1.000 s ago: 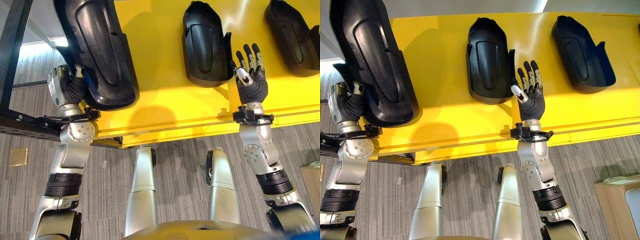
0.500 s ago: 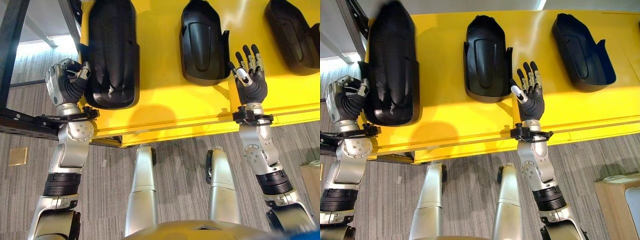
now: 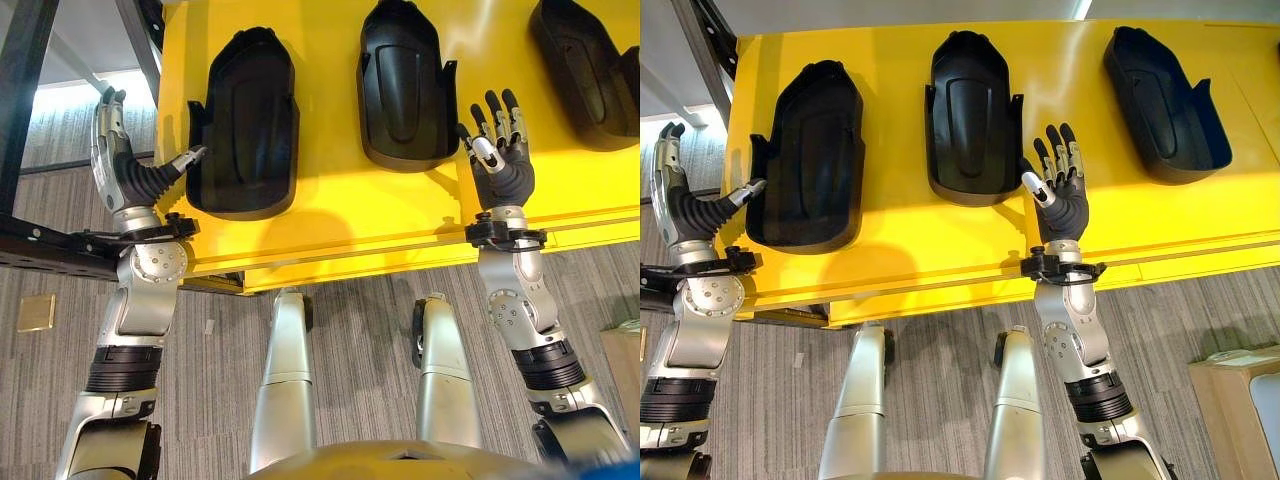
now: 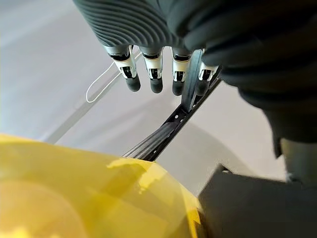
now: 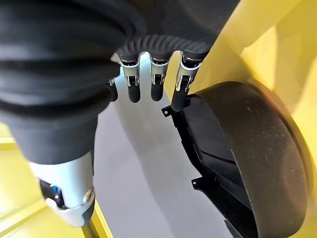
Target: Move parts from the plastic box to the shelf.
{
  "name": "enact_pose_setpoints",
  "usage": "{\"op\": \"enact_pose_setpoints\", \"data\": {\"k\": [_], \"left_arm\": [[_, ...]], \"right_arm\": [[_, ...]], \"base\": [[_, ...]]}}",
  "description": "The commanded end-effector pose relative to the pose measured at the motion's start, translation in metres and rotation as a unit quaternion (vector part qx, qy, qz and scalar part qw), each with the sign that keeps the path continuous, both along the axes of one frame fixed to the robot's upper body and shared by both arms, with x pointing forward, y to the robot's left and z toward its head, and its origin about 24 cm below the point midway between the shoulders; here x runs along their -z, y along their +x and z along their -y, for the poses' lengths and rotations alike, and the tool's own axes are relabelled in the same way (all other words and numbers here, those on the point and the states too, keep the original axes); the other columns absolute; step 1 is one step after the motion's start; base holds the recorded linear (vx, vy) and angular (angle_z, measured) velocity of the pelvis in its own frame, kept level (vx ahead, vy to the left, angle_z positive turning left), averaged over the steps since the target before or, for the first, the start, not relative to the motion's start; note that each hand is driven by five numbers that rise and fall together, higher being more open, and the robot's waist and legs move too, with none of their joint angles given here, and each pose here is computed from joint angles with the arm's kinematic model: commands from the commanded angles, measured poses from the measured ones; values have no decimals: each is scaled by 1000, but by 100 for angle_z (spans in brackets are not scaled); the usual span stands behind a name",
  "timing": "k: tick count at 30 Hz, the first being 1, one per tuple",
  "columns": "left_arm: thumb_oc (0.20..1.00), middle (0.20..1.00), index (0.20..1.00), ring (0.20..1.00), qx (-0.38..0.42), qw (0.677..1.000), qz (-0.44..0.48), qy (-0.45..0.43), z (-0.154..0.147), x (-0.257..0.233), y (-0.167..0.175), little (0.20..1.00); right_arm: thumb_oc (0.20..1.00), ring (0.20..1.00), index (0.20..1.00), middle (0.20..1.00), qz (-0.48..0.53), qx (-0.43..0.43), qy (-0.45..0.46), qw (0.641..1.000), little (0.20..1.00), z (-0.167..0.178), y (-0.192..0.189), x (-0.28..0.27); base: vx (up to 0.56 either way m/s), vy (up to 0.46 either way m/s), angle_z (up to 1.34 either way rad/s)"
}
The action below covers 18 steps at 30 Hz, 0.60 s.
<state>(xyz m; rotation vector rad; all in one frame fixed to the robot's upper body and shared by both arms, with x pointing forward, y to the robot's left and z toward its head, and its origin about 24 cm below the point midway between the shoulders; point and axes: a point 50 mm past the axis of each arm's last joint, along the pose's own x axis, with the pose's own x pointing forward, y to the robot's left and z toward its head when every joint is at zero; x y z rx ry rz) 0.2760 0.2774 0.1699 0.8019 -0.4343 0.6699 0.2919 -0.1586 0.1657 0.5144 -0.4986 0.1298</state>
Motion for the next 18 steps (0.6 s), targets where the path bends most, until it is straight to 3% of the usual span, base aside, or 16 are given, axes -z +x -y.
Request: {"op": "enact_pose_setpoints", "data": {"k": [1, 10, 13, 18], "left_arm": [[1000, 1000, 1000, 1000, -94, 992, -86, -12, -45, 32, -5, 1000], [1000, 1000, 1000, 1000, -68, 997, 25, 31, -32, -8, -19, 1000], [1000, 1000, 1000, 1000, -63, 989, 110, 75, -24, -35, -35, 1000], [1000, 1000, 1000, 1000, -61, 978, 165, 113, -17, -49, -48, 1000]], "right_arm": [[1000, 1000, 1000, 1000, 103, 2, 32, 994, 1000, 7, -11, -42], [1000, 1000, 1000, 1000, 125, 15, 32, 991, 1000, 13, -17, -48], [1000, 1000, 1000, 1000, 153, 33, 26, 987, 1000, 21, -23, -55], [1000, 1000, 1000, 1000, 170, 68, 20, 983, 1000, 30, -31, -59]], "base": [[0, 0, 0], [0, 0, 0], [0, 0, 0], [0, 0, 0]]}}
